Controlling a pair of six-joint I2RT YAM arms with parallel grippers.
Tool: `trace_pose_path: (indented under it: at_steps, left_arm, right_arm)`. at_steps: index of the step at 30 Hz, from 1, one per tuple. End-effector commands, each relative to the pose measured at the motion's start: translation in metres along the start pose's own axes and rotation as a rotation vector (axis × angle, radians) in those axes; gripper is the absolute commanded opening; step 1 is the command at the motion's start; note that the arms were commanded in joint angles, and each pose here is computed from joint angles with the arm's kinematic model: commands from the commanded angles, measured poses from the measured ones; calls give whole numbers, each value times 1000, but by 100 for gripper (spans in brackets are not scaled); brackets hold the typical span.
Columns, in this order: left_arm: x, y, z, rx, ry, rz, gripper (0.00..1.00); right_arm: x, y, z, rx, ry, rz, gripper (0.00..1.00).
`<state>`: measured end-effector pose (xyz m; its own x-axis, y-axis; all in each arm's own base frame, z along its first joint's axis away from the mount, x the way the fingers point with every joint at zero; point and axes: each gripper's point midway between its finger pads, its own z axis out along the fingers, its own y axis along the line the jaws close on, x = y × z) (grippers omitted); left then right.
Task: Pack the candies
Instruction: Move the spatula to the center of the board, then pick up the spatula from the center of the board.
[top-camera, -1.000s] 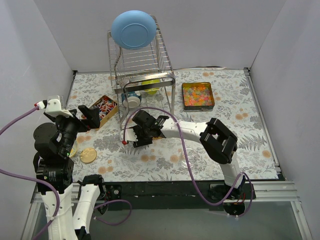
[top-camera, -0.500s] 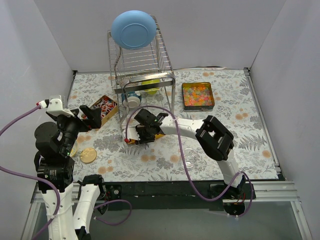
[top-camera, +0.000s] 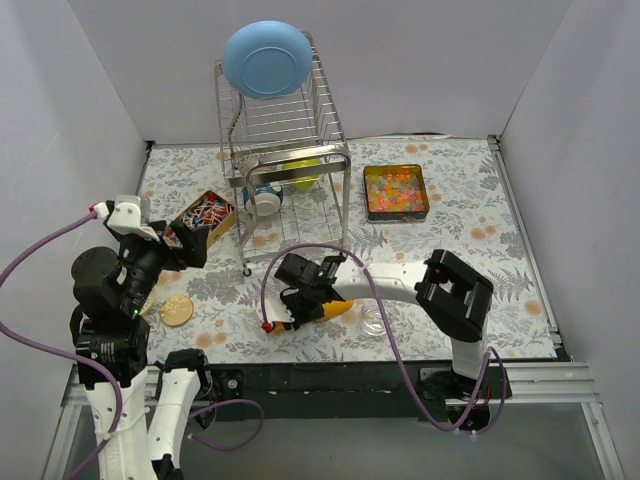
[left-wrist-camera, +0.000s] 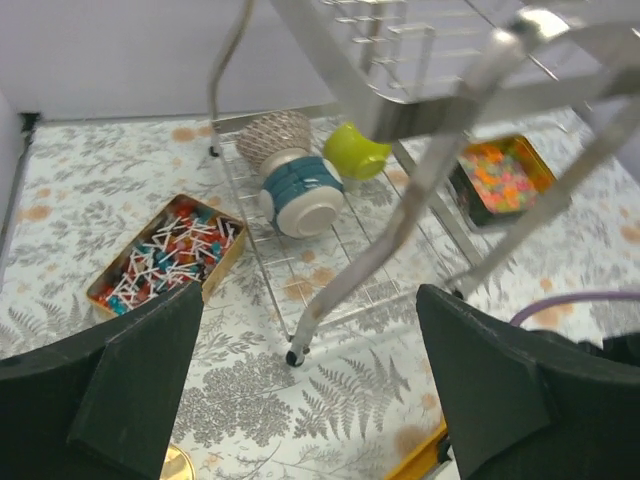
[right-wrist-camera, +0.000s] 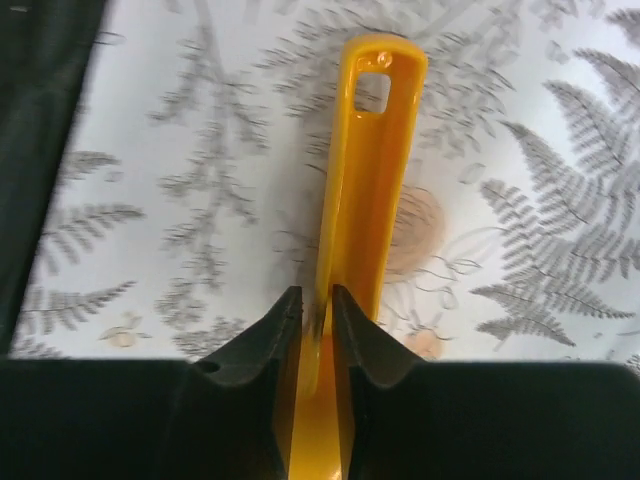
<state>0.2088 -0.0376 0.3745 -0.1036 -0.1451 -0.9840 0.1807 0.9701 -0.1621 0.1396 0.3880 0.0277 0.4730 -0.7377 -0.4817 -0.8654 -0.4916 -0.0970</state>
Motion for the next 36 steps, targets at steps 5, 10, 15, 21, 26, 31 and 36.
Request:
trace_pose_path:
  at_steps: [5,10,15,21,26,31,36]
  left_arm:
    - [45,-114,-89,753,131,244,90]
    - [82,-117,-102,908,235,323,95]
    - [81,-113,-82,971,220,329,97]
    - [92,-108,-66,1030,132,475,98]
    - [26,-92,1,789,-6,387,98]
    - [-87,-95,55,635,-185,190,96]
    - [-162,-148,86,682,-264,61,91]
  right_arm:
    - [-44,-12,-82,163,-75,40,55]
    - [-54,-24,-159,256,-186,230,69]
    - [-31,-44,-238,427,-257,415,70]
    - [23,-46,-302,649,-209,504,70]
    - [67,-54,-357,836,-210,626,70]
    - [107,-59,-385,999,-167,747,72]
    - [123,-64,-391,1048,-178,800,73]
